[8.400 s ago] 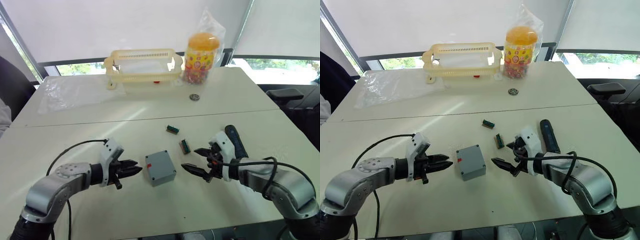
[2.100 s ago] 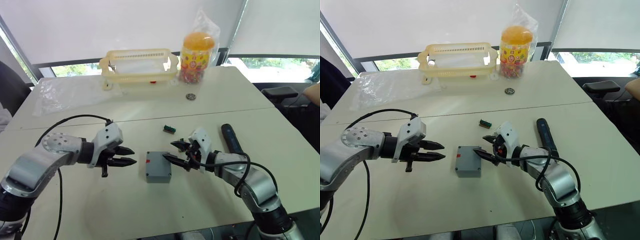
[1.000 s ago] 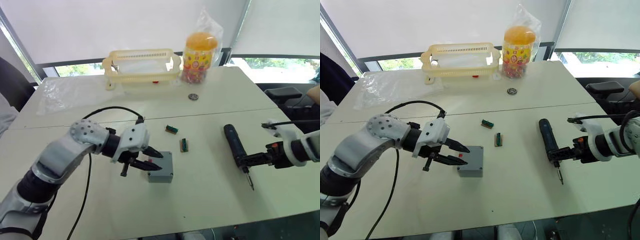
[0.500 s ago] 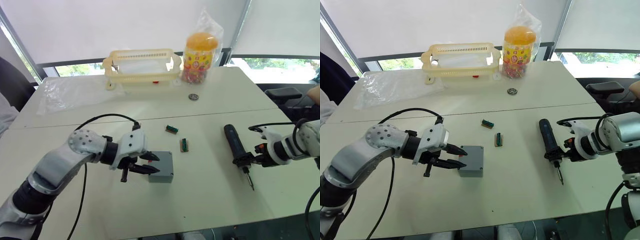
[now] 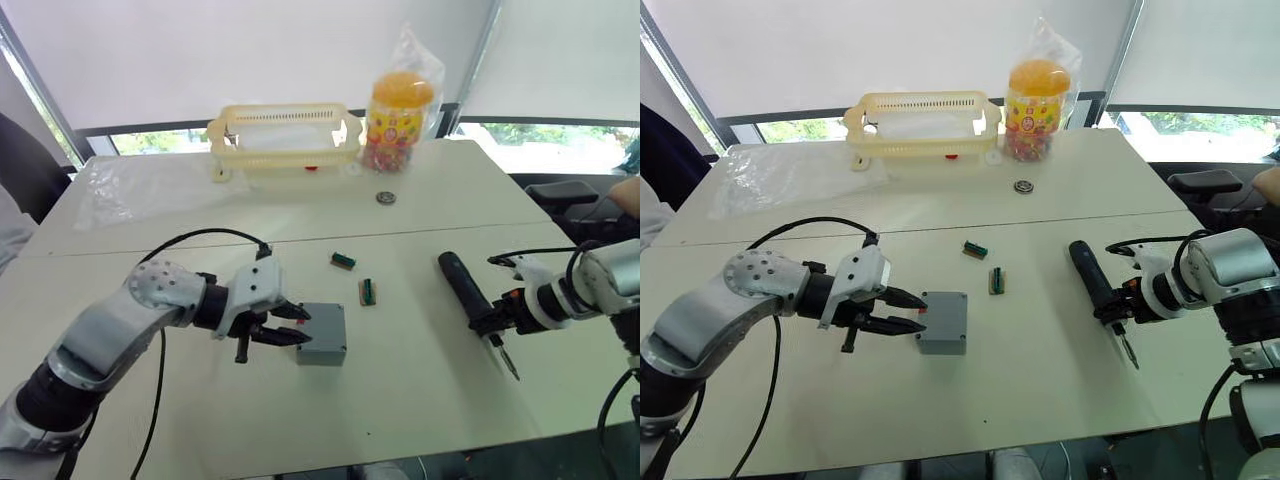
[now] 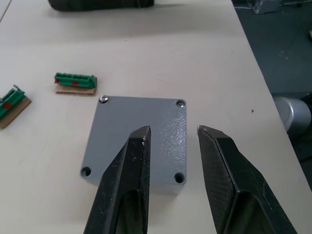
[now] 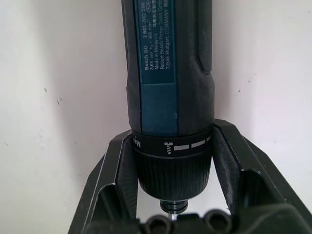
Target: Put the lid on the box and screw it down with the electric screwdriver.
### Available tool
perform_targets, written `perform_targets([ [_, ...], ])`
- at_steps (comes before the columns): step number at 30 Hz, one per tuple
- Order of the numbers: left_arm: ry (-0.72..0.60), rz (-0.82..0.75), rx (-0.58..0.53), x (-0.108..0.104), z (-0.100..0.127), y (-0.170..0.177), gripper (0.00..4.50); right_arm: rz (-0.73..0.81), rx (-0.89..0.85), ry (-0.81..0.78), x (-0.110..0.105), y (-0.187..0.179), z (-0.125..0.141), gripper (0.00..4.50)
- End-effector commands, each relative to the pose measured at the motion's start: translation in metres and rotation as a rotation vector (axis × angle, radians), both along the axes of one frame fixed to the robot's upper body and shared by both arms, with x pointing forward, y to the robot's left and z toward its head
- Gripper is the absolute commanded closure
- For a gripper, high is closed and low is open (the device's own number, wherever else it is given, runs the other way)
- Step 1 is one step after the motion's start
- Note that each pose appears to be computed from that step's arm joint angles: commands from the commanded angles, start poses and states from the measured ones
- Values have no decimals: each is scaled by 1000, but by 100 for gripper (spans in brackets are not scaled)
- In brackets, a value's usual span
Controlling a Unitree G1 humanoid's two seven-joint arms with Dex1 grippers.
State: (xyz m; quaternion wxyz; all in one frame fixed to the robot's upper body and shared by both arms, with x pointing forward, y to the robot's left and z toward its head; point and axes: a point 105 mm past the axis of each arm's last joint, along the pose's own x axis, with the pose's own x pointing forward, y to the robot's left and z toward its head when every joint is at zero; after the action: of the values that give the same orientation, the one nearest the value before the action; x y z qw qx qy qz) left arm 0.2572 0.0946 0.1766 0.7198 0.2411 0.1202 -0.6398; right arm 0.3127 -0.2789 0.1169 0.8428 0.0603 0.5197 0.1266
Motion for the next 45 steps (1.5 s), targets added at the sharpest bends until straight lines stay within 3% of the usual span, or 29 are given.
perform_targets([
  [1,-51,26,-40,13,22,10,300,-77,120,-376,42,-1,62,278],
  [4,-21,2,-58,15,26,11,300,-64,240,-756,59,16,122,278],
  [7,7,-6,-47,20,16,12,300,-112,279,-1222,50,40,178,278],
  [9,31,6,-64,26,9,13,300,-66,302,-1367,35,71,186,278],
  [13,34,1,-66,32,-5,5,300,31,417,-1512,6,126,190,278],
  [16,23,-23,-35,32,-14,2,300,130,501,-1536,-9,157,186,278],
  [18,13,-34,-10,31,-23,1,300,163,446,-1525,-13,169,171,278],
  [22,1,-41,3,28,-29,-2,300,190,394,-1480,-22,178,148,278],
  [29,-5,-62,50,21,-47,-8,300,295,446,-1437,-38,196,133,278],
  [34,-10,-39,94,24,-58,-6,300,330,451,-1413,-38,207,121,278],
  [45,-2,10,78,26,-55,-2,300,377,460,-1381,-39,226,96,278],
])
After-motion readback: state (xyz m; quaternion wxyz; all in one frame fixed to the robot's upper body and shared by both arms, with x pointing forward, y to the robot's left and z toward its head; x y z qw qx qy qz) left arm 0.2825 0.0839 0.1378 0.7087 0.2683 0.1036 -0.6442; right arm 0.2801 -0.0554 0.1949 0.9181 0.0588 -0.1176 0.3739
